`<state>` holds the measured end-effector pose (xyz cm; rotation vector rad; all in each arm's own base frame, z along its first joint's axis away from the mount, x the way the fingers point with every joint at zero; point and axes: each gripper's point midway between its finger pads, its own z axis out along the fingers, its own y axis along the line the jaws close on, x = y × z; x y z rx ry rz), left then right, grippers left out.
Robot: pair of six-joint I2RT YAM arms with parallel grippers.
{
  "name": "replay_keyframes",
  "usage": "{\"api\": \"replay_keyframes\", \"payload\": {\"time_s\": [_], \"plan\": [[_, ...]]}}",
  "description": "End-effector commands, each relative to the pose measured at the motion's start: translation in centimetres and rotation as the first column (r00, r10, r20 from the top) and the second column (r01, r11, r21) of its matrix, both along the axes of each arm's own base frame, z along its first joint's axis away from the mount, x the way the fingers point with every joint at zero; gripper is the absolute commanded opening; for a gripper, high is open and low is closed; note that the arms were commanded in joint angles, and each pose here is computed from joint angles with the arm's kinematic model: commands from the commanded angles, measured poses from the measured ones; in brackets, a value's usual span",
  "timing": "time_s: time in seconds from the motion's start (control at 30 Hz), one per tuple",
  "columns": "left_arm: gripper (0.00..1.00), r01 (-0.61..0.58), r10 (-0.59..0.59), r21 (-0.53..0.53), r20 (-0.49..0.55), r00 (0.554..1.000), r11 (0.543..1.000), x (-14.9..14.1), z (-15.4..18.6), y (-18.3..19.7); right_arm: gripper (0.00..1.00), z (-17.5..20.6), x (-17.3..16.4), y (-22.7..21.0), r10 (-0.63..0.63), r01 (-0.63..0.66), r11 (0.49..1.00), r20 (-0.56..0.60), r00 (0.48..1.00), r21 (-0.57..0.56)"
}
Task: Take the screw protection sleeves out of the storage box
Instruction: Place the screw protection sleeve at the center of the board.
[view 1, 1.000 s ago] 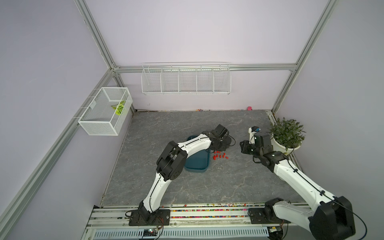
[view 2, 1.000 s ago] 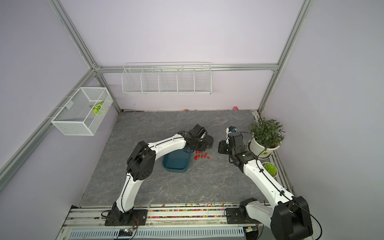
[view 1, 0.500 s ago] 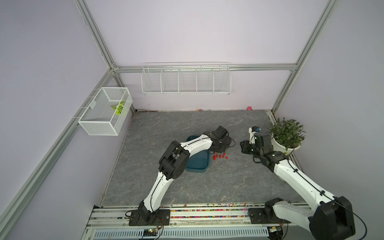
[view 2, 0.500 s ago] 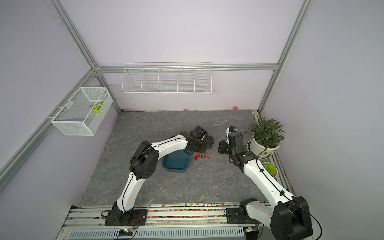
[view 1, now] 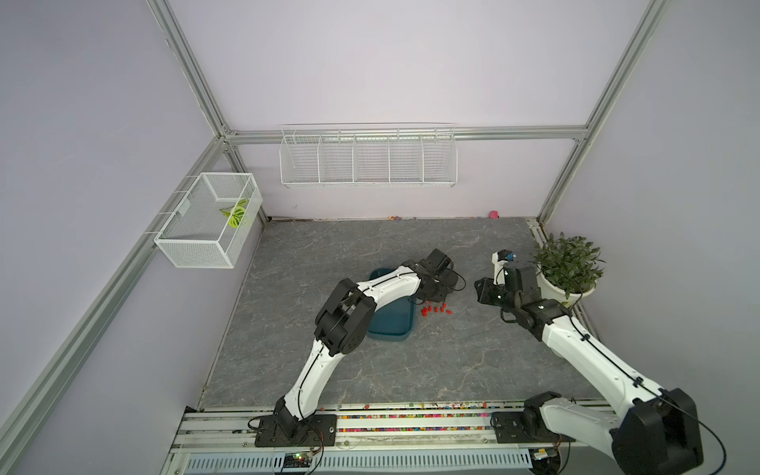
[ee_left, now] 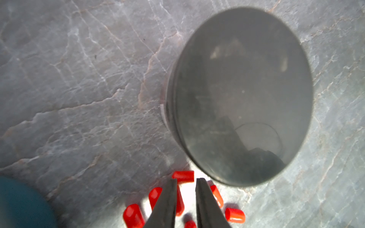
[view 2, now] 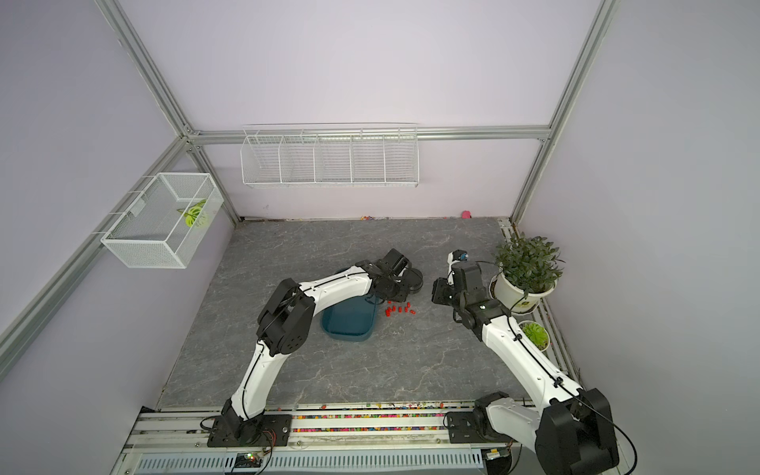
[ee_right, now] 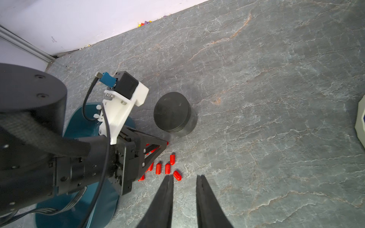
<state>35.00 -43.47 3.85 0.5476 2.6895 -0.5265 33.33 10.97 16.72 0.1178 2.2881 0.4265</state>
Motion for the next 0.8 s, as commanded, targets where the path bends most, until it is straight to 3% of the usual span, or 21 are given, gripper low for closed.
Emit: {"api": "replay_keyframes", "payload": {"time_s": [0.0,0.2,0.77], "plan": [[0.26,0.0,0.001,-0.013,0.035,0.999,1.0,0.4,1.0,-0.1,0.25,0.0,0.2,-0.1,-0.009,0.009,1.0,0.009,1.0,0.016],[0.32,-0.006,0.009,-0.034,0.075,0.997,0.999,0.6,2.4,0.1,0.25,-0.1,0.2,-0.2,-0.01,0.01,1.0,0.008,1.0,0.018],[0.32,-0.025,0.059,-0.131,0.259,0.964,0.991,0.8,9.2,2.1,0.25,-0.2,0.2,-0.1,-0.008,0.008,1.0,0.004,1.0,0.018]]}}
